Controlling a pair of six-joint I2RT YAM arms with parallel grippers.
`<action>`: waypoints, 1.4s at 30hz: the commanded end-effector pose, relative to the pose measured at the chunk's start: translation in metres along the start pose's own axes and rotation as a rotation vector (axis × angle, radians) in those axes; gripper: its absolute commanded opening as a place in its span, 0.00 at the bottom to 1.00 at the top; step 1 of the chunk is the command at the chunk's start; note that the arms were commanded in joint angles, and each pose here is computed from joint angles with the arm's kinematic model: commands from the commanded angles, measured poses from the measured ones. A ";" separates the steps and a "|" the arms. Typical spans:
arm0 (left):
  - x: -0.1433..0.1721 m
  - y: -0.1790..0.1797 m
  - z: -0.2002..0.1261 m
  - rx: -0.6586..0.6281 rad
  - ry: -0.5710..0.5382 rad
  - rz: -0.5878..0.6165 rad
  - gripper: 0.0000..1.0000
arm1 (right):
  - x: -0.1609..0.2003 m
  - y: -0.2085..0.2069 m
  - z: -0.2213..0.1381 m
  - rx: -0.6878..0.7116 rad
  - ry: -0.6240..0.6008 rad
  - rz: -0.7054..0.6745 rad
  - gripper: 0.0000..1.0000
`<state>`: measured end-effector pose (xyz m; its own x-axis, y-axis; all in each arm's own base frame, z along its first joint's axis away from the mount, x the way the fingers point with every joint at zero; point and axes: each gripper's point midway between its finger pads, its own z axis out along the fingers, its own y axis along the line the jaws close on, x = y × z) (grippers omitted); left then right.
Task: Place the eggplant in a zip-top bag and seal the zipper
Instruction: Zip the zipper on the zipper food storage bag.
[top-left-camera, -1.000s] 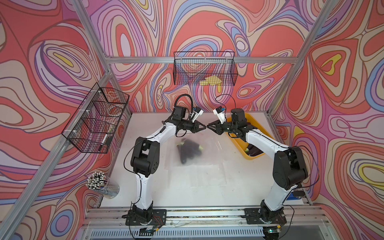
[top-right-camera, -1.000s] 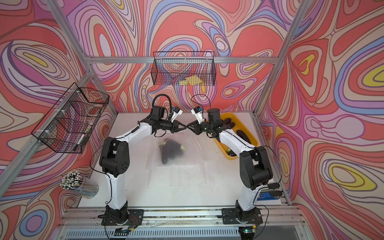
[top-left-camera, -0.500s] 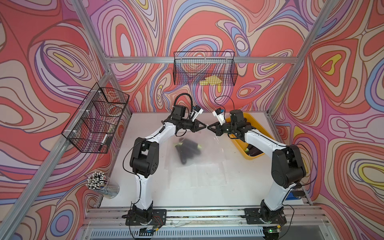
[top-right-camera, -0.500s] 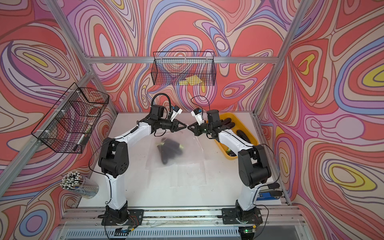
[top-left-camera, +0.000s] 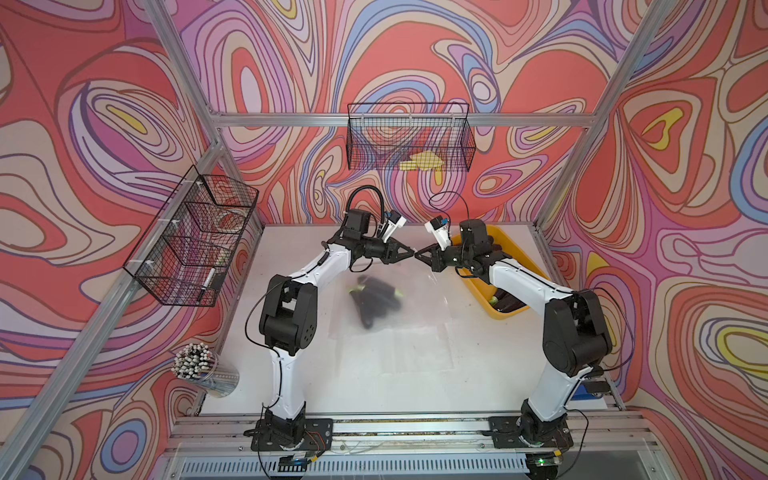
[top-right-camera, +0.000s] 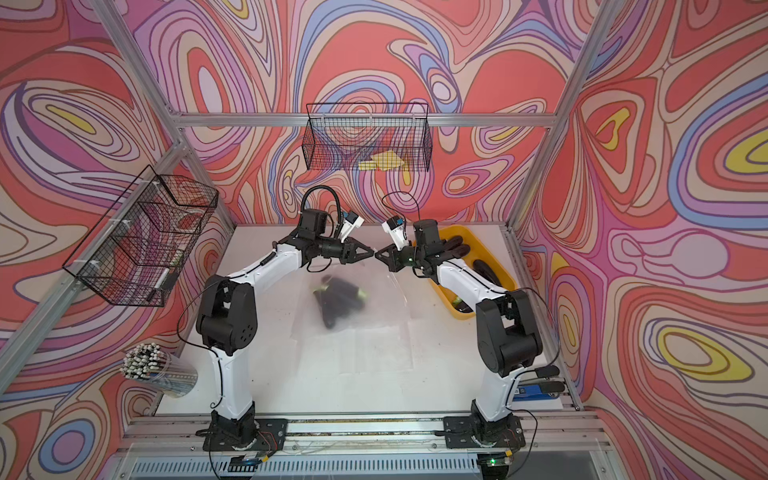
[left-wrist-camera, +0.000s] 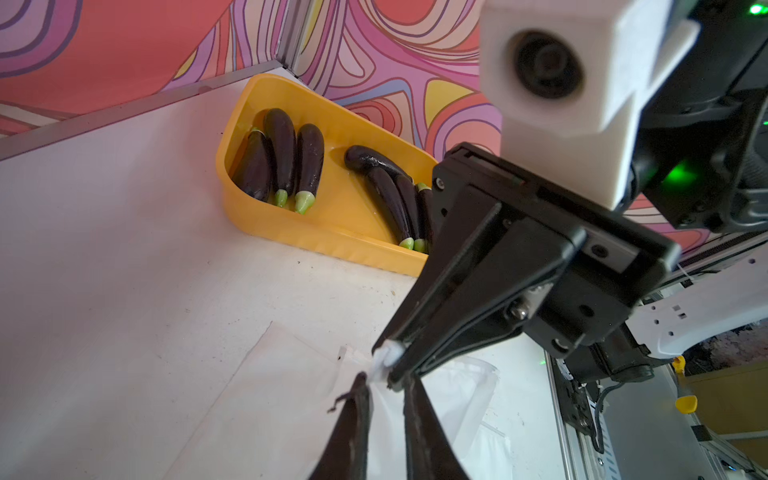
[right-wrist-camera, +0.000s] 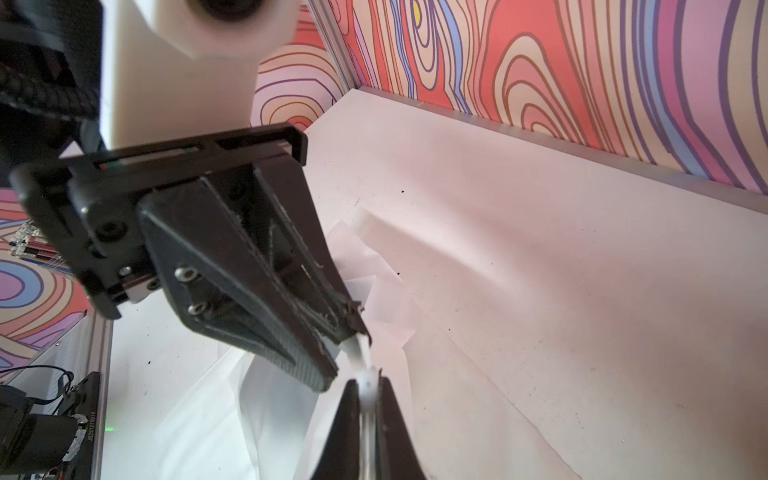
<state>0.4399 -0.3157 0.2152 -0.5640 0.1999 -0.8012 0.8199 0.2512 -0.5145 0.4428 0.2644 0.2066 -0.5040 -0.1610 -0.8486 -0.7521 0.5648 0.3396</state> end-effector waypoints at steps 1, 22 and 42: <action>-0.012 -0.024 -0.005 0.064 -0.020 0.067 0.15 | 0.000 0.004 0.001 -0.014 -0.007 -0.006 0.04; -0.009 -0.027 0.003 0.113 -0.004 0.057 0.13 | -0.001 0.009 0.003 -0.029 -0.014 -0.019 0.04; -0.021 -0.008 -0.011 -0.024 -0.099 0.036 0.00 | 0.007 0.009 -0.003 -0.003 0.024 0.011 0.04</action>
<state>0.4404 -0.3138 0.2133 -0.5627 0.1742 -0.8081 0.8197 0.2444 -0.5181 0.4382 0.2688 0.2055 -0.5131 -0.1624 -0.8429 -0.7554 0.5517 0.3535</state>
